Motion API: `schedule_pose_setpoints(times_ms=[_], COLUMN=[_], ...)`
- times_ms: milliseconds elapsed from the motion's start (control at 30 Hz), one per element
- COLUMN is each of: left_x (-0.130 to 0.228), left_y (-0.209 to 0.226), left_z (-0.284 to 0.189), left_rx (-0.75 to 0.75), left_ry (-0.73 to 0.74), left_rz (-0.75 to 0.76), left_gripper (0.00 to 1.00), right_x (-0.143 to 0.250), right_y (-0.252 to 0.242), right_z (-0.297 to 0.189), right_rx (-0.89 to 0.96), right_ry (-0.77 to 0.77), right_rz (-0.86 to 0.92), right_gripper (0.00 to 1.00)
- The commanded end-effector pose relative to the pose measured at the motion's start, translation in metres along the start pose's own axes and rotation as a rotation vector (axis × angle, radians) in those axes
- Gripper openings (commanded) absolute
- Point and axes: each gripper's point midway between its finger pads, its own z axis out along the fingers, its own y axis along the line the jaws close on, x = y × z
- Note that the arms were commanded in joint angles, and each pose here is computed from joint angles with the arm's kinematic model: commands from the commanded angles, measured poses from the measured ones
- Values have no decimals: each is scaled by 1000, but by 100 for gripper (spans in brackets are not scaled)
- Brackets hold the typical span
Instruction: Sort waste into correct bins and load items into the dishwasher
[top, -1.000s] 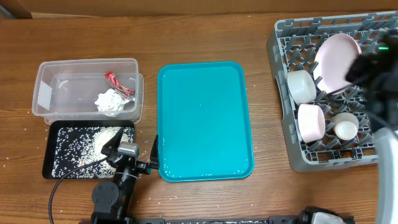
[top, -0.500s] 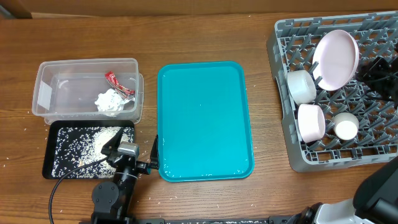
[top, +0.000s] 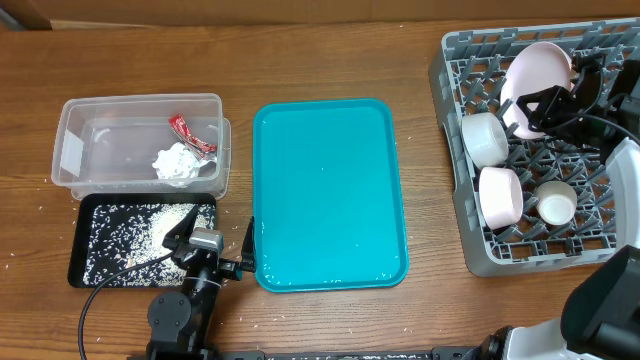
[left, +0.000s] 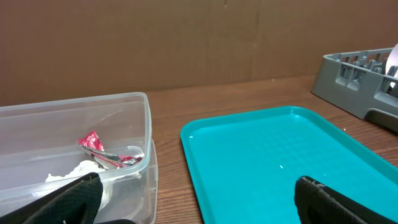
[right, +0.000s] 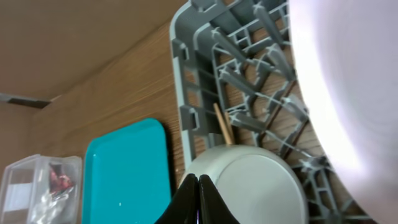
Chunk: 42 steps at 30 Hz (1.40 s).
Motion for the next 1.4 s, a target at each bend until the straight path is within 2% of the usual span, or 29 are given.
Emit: schedule_pose_setpoints(times_ms=[0, 33, 100, 167, 267, 367, 500, 567, 600, 700, 767, 800, 833, 1167, 1367], left_x=[0, 0, 0, 0, 0, 0, 0, 0, 0, 0, 0, 0, 0, 0, 0], left_y=[0, 0, 0, 0, 0, 0, 0, 0, 0, 0, 0, 0, 0, 0, 0], left_z=[0, 0, 0, 0, 0, 0, 0, 0, 0, 0, 0, 0, 0, 0, 0], left_rx=[0, 0, 0, 0, 0, 0, 0, 0, 0, 0, 0, 0, 0, 0, 0], left_ry=[-6, -6, -6, -6, -6, -6, -6, -6, -6, -6, -6, -6, -6, -6, -6], left_rz=[12, 12, 12, 12, 12, 12, 12, 12, 12, 12, 12, 12, 12, 12, 12], left_gripper=[100, 100, 100, 100, 100, 100, 100, 100, 100, 100, 100, 100, 100, 100, 100], right_x=[-41, -47, -58, -67, -78, -83, -74, -69, -66, -64, -64, -62, -59, -27, -32], right_y=[7, 3, -9, -22, -34, -40, -55, -68, -74, -79, -79, -79, -80, -76, -52], right_z=[-43, -49, -59, -65, -70, -65, -42, -32, -25, -17, -17, -17, -16, -13, -27], right_rx=[142, 191, 290, 374, 449, 455, 469, 497, 497, 495, 494, 495, 495, 552, 682], right_ry=[-144, -166, -213, -254, -298, -309, -230, -198, -182, -167, -166, -158, -150, -28, -75], right_rz=[-88, -93, -100, -104, -109, -113, -179, -174, -167, -163, -162, -159, -152, -137, -206], right_gripper=[47, 55, 62, 77, 83, 85, 84, 81, 76, 53, 50, 32, 25, 19, 17])
